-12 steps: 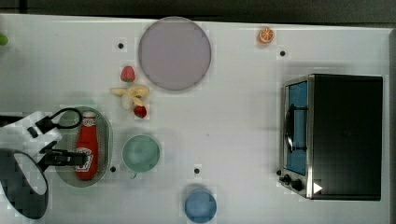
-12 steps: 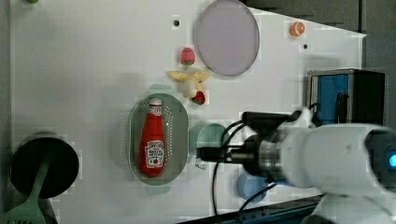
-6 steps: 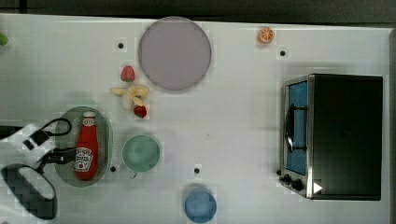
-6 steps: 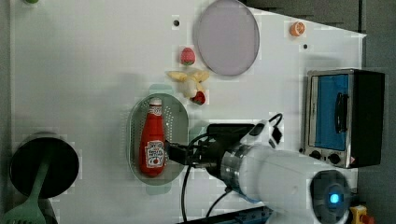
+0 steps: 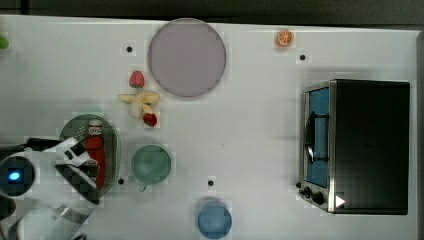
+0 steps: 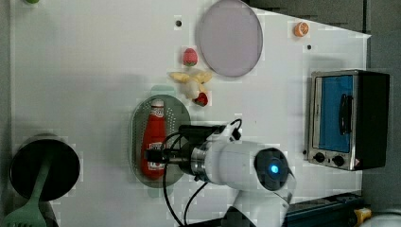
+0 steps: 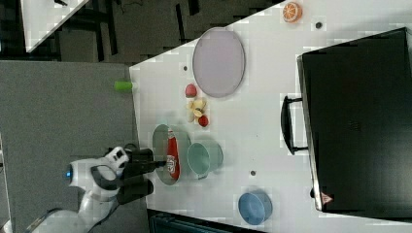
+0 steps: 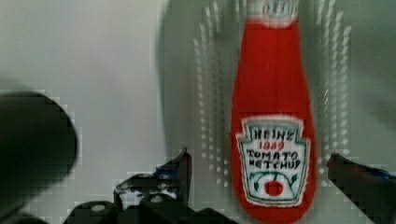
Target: Pick ketchup from strainer and place it on the table
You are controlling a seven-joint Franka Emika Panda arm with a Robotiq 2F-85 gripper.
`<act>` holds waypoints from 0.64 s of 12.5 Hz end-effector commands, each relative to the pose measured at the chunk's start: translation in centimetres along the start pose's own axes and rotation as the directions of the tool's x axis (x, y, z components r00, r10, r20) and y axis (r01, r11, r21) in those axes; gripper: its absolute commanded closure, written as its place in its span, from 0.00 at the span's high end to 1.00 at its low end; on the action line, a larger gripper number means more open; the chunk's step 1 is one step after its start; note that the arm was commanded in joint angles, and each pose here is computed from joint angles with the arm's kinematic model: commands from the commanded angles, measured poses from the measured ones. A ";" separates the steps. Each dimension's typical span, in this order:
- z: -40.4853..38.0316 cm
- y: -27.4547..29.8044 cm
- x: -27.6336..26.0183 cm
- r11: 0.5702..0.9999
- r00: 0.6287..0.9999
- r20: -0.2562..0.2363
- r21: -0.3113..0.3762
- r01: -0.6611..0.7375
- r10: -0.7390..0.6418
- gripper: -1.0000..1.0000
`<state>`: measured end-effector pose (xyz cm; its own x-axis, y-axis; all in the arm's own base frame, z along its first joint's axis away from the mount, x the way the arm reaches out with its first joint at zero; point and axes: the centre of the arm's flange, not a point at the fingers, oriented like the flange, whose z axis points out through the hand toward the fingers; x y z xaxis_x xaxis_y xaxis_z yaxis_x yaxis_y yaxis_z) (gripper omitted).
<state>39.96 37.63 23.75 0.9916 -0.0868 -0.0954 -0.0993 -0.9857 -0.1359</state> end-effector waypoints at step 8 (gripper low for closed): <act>7.0 0.7 2.2 0.998 0.998 0.022 -0.009 -0.062 0.062 0.84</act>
<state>40.46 36.58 14.71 0.9816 -0.0863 -0.1701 -0.1059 -0.9883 -0.1095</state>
